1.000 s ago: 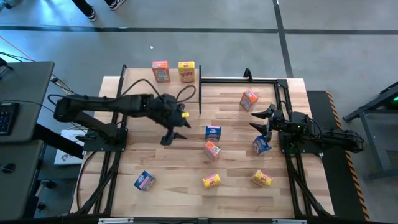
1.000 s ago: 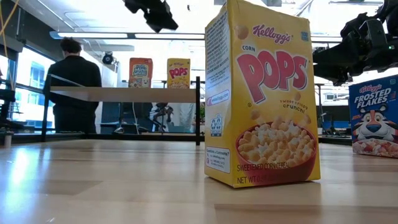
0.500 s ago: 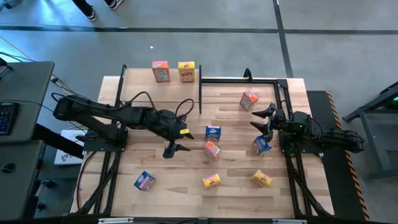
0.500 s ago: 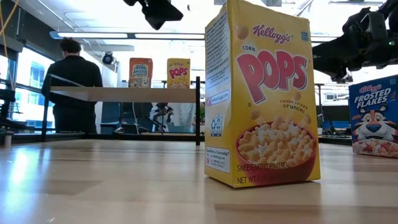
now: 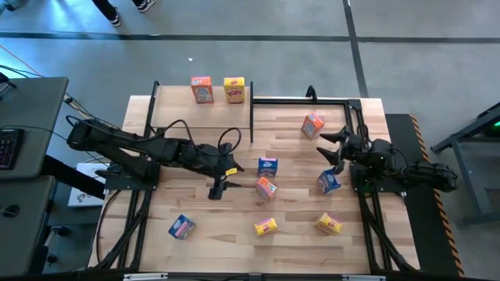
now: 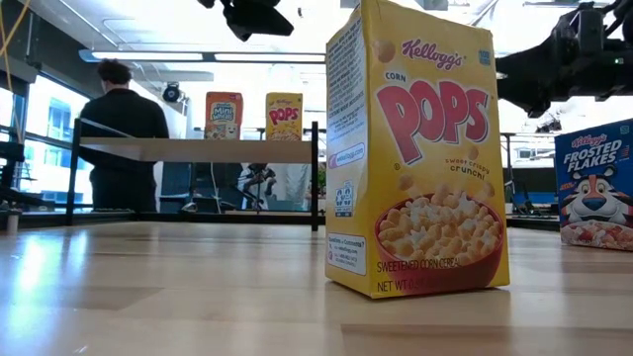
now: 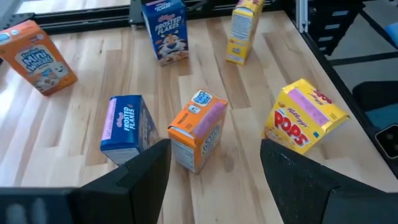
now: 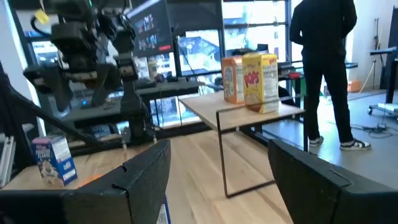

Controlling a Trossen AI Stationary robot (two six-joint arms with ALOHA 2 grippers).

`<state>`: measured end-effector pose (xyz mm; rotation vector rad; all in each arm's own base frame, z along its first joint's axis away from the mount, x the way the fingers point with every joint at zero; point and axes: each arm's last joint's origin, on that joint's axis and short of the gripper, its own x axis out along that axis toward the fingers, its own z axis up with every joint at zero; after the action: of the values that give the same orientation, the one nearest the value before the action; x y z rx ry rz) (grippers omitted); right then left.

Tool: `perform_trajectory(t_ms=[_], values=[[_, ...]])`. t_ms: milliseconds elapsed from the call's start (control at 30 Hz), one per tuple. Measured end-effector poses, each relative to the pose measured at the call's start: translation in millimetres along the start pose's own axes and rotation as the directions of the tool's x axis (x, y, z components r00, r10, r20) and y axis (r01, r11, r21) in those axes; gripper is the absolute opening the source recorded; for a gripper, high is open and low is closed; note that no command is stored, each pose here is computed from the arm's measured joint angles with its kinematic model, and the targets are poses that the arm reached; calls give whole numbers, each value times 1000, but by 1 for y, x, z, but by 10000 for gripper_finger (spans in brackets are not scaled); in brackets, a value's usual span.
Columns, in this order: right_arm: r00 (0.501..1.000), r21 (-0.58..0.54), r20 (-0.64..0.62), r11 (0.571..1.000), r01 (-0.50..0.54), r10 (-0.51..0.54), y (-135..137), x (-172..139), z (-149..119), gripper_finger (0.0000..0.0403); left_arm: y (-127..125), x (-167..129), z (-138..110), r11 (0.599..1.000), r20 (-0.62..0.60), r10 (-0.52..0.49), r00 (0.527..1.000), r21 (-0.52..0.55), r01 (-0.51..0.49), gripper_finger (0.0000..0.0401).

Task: Stack cereal on shelf
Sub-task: Put the right blue cereal box on the shelf

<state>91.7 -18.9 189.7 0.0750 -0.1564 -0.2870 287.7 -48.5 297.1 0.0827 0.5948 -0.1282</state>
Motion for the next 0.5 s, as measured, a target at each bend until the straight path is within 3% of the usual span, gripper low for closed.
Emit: perform_trajectory(t_ms=[167, 333, 500], values=[[998, 16, 60, 1000, -6, 5, 1, -1, 10, 271, 1, 0, 0, 1000, -1, 29, 1000, 0, -29, 239], [994, 85, 106, 996, -17, 8, 3, -3, 41, 271, 1, 0, 0, 999, -1, 48, 999, 1, -48, 239], [999, 84, 37, 996, -3, 0, 6, -1, 76, 271, 2, 0, 0, 998, -2, 50, 999, 31, -50, 239]])
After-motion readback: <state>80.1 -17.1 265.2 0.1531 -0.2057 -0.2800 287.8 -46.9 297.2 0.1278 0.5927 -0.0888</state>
